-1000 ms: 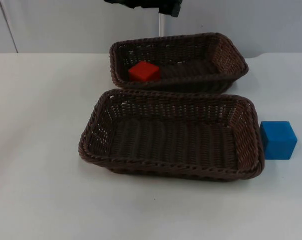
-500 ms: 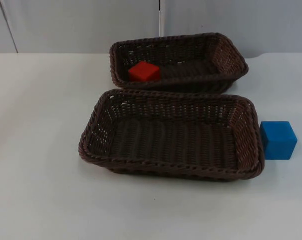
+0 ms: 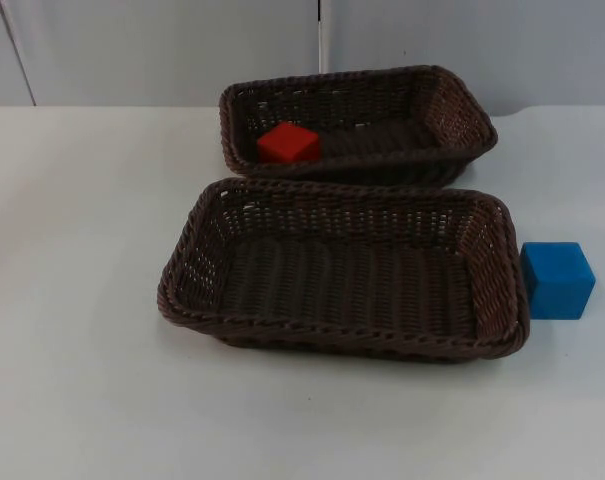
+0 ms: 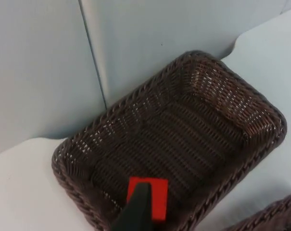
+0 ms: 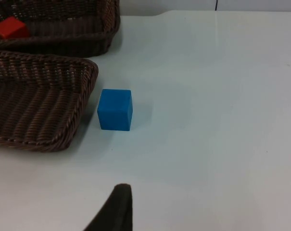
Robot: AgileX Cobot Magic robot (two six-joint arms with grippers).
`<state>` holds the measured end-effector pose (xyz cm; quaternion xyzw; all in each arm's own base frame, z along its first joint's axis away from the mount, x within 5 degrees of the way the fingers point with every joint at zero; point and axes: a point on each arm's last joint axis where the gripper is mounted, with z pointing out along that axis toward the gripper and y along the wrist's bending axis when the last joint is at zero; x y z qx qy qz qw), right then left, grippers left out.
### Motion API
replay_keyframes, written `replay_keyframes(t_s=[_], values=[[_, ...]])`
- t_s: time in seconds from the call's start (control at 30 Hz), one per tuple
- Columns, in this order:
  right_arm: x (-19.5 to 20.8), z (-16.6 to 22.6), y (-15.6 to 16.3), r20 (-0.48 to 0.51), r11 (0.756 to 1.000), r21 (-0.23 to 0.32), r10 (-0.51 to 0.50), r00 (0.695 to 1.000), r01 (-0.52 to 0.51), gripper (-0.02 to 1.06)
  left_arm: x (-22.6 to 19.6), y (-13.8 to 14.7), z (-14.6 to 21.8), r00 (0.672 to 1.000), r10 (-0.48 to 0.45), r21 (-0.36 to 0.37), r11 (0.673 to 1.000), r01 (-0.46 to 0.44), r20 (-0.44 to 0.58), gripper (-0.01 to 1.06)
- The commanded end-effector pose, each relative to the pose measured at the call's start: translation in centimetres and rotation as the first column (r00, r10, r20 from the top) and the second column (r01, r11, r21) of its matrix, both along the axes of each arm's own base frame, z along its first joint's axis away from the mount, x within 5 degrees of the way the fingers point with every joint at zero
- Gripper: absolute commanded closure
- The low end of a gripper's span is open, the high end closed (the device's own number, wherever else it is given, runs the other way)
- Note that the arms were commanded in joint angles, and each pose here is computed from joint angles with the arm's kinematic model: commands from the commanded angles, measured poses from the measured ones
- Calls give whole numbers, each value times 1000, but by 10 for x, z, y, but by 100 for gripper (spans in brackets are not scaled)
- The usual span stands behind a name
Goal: Pick up one cube with the left hand and place it into the upper basket. Pick up one cube with the right hand and place it into the lower basket.
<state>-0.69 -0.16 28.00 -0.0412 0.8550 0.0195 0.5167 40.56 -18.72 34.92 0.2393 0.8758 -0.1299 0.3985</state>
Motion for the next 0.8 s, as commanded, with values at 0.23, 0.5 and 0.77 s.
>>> replay_keyframes(t_s=[0.23, 0.5, 0.77], values=[[0, 0, 0, 8, 1000, -2, -7, 1000, 7, -1, -51, 25, -3, 993, 61, -62, 997, -55, 100, 16], [0, 0, 0, 8, 1000, -2, -7, 1000, 7, -1, -87, 42, -6, 992, 70, -63, 996, -64, 102, 16], [0, 0, 0, 8, 1000, -2, -7, 1000, 7, -1, -125, 58, 5, 989, 74, -79, 995, -64, 129, 16]])
